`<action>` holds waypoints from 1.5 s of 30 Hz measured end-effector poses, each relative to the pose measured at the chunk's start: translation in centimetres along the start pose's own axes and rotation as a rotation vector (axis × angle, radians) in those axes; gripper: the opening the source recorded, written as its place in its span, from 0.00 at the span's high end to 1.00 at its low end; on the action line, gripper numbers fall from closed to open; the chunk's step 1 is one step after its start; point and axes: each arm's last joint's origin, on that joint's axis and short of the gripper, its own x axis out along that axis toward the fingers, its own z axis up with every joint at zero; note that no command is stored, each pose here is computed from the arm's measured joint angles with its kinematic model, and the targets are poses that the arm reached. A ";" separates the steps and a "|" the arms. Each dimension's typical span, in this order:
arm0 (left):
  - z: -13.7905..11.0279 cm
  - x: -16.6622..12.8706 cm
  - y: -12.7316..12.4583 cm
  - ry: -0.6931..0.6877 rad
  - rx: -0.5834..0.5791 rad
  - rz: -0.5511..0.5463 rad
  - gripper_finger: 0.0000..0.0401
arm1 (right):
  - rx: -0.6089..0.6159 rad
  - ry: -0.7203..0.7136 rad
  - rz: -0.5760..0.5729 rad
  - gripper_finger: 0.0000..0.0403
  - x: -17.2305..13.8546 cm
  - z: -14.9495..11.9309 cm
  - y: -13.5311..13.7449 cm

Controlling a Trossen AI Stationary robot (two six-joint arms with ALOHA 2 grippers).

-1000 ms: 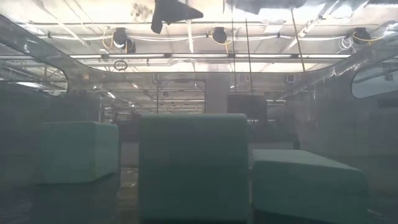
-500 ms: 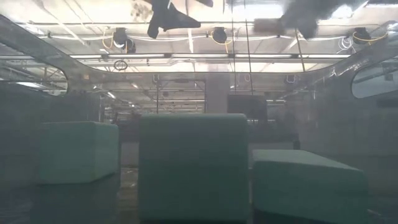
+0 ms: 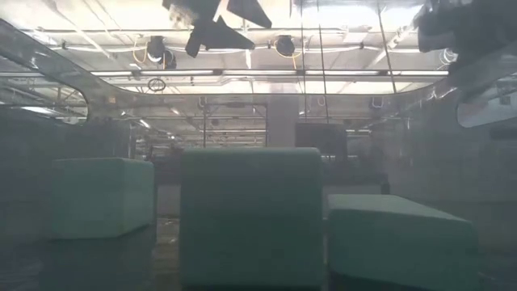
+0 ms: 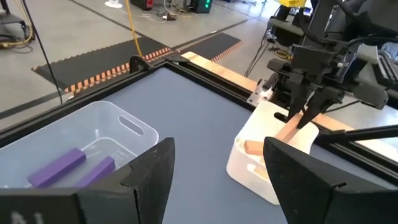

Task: Sort & place blocks by color
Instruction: Put the brown block into the white bin, then return to Home Position

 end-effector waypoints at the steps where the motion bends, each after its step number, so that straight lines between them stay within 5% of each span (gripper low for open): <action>1: 0.0 0.0 0.0 0.000 0.006 0.000 0.39 | -0.007 0.010 -0.005 0.87 0.0 -0.1 0.0; 11: -0.3 -0.1 -0.1 0.031 0.111 -0.019 0.39 | -0.020 0.026 -0.006 0.84 0.0 -0.5 0.2; 17: -0.3 -0.1 -0.1 0.026 0.200 -0.023 0.39 | -0.008 0.025 -0.006 0.69 0.0 -0.5 0.2; 22: -0.6 -0.3 0.1 0.079 0.157 -0.032 0.39 | -0.008 0.023 -0.002 0.58 0.0 -0.4 0.2; 32: 1.3 -6.1 4.7 0.336 0.180 0.072 0.39 | -0.115 0.000 -0.055 0.53 0.0 -0.4 -0.1; 39: 2.4 -10.7 6.3 0.357 0.220 0.063 0.39 | -0.048 -0.136 -0.223 0.53 -0.1 0.1 -0.6; 45: 0.5 -13.3 7.8 0.266 0.195 0.002 0.39 | -0.076 -0.176 -0.233 0.53 -0.2 0.3 -0.6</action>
